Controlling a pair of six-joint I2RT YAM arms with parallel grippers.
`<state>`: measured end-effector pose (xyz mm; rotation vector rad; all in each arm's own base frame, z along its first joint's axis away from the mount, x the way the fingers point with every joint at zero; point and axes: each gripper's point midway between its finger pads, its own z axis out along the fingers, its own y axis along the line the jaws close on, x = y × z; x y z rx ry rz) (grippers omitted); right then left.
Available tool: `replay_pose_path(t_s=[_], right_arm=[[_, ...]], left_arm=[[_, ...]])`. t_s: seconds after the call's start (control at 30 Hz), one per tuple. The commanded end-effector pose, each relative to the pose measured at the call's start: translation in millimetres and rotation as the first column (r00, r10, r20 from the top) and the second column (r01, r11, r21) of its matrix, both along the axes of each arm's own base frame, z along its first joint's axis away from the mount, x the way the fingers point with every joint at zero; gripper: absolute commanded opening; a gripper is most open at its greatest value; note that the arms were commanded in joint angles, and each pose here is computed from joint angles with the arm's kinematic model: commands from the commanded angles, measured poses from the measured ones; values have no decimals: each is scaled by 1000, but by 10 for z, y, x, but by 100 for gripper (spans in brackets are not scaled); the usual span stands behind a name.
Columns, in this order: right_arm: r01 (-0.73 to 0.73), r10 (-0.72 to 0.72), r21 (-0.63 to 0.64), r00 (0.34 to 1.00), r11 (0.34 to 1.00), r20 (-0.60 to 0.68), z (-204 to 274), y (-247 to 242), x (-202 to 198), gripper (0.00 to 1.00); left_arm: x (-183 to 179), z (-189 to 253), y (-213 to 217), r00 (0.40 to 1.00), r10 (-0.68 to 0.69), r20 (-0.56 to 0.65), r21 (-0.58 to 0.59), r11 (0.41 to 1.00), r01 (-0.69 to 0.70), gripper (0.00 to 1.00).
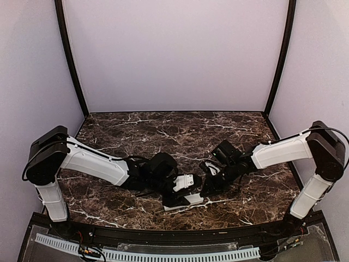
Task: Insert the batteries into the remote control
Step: Load the battery cover onto the remote control without the battery cover.
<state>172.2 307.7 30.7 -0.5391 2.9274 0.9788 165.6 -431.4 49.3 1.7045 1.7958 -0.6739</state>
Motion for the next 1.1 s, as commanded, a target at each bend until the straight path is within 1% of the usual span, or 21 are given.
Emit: replay_pose_path(t_s=[0.0,0.1,0.17,0.2,0.3,0.37,0.43,0.57,0.67,0.8,0.87,1.07], right_arm=[[-1,1,-47,1000,999,-7,-246,-75,-51,6],[1,-2,-37,1000,999,-14,-250,-92,-88,5],[9,-10,-29,1000,1000,-26,-264,-106,-120,4],[13,-14,-23,999,1000,-32,-268,-106,-133,4],[23,-23,-19,999,1000,-46,-304,-125,-174,3],[28,-29,-20,998,999,-51,-331,-136,-190,2],[27,-28,-22,998,999,-60,-347,-145,-209,1],[16,-17,-14,999,1000,-43,-227,-111,-170,2],[20,-20,-13,1000,1000,-12,-82,-83,-87,2],[22,-22,7,1000,1000,11,99,-23,-17,2],[27,-28,25,999,999,27,211,1,24,0],[53,-56,80,998,995,35,429,-29,44,0]], left_arm=[[54,98,-183,1000,-7,-10,-53,999,7,49],[103,78,-258,1000,7,-8,-64,998,-7,43],[140,52,-296,1000,19,-8,-63,998,-20,37],[144,38,-305,1000,21,-13,-59,998,-22,31],[124,-72,-327,999,16,-36,-37,999,-17,21],[118,-158,-288,999,18,-39,-13,1000,-18,10],[87,-237,-225,999,10,-43,13,1000,-10,6],[16,-419,-57,998,2,-57,83,997,3,2],[-104,-520,53,994,-15,-105,125,992,28,1],[-213,-626,145,991,-23,-129,153,987,43,1],[-231,-667,181,991,-18,-133,164,986,40,0],[-234,-711,225,991,-4,-133,176,984,28,0]])
